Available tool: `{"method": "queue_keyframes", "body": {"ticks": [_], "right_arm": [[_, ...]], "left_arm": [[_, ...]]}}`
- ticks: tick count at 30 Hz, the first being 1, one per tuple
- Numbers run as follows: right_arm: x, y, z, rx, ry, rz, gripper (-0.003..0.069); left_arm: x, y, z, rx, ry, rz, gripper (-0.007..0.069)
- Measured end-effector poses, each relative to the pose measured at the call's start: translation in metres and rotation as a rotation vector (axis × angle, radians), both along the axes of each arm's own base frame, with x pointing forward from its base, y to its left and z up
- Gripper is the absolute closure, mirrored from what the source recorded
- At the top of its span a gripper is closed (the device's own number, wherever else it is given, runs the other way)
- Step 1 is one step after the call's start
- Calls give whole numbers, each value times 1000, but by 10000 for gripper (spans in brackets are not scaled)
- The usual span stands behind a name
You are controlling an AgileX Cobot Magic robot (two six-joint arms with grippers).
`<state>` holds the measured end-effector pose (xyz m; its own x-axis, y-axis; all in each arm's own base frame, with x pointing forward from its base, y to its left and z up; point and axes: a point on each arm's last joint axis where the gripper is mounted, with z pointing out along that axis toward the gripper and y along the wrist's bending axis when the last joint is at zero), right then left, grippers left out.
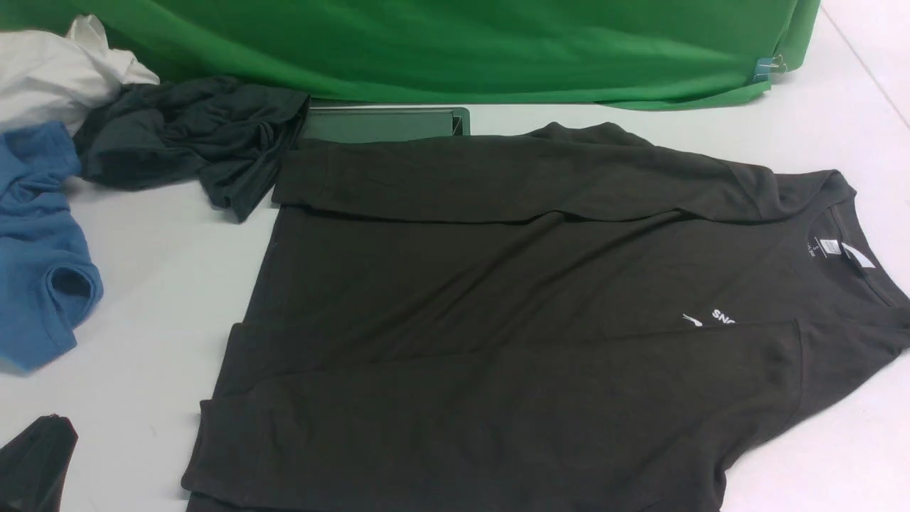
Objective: Fold a long-sleeved shirt on a white desktop.
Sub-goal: 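Grasp the left edge of the dark T-shirt lying flat on the table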
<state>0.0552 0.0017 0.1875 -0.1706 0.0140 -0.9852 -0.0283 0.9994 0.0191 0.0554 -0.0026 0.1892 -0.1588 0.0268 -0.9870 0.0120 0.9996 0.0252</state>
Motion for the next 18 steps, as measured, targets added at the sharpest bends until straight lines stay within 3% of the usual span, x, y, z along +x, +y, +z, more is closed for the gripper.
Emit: {"method": "queue_keyframes", "body": {"ticks": [18], "right_arm": [[0, 0, 0, 0, 0, 0, 418]], "left_arm": [[0, 0, 0, 0, 0, 0, 607]]}}
